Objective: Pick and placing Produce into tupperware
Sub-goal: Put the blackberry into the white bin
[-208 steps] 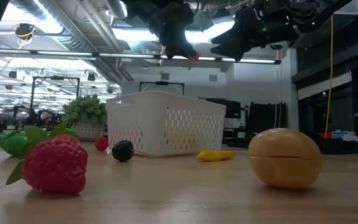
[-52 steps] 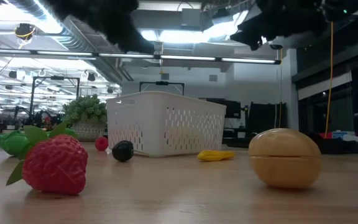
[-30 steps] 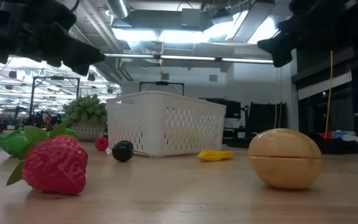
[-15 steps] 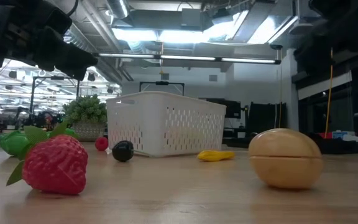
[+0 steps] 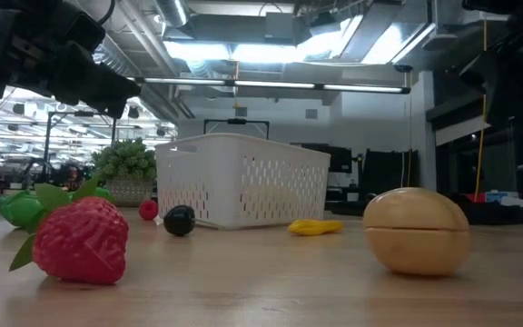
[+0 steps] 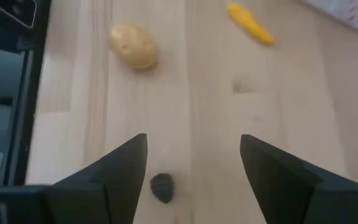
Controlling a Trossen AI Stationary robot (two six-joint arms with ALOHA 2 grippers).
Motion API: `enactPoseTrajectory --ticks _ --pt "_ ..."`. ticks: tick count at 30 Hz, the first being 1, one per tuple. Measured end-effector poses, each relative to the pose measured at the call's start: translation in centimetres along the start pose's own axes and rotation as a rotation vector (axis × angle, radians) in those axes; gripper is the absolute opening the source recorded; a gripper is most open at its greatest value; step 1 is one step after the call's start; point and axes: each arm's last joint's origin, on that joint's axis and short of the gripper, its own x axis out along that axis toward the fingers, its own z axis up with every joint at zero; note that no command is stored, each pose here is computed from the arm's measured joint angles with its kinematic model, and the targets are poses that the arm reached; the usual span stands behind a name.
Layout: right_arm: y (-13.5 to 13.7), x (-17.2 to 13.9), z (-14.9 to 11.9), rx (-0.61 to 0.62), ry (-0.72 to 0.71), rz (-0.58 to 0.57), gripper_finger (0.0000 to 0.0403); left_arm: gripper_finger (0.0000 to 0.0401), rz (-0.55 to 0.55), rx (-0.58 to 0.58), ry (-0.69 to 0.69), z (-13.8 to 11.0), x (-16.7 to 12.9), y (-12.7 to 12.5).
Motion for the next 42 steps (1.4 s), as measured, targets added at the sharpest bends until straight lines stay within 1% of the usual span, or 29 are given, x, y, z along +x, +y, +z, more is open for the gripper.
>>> enactPoseTrajectory --ticks 5,9,15,22,29,35,42 --pt "2.1 1.5 0.5 0.018 0.078 -0.036 0.0259 0.0029 0.000 -0.001 0.004 0.0 0.0 0.0" --pt "3.4 2.5 0.3 0.045 0.131 -0.067 0.0259 0.0022 0.000 -0.002 0.014 -0.1 0.0 0.0" --pt "3.6 3.3 -0.5 0.062 0.177 -0.100 0.0259 0.0010 0.001 0.000 0.020 -0.2 0.0 0.0" --pt "3.7 3.5 -0.5 0.060 0.179 -0.095 0.0259 0.0001 0.001 -0.001 0.020 -0.2 0.0 0.0" --pt "3.7 3.5 -0.6 0.074 0.182 -0.101 0.0259 0.0019 0.001 0.000 0.020 -0.2 0.0 0.0" --pt "3.1 3.3 -1.1 0.096 0.235 -0.163 0.0259 0.0035 0.001 0.000 0.020 -0.2 0.0 0.0" --pt "3.1 3.8 -1.4 0.113 0.252 -0.185 0.0259 0.0053 0.001 -0.001 0.020 -0.2 0.0 0.0"
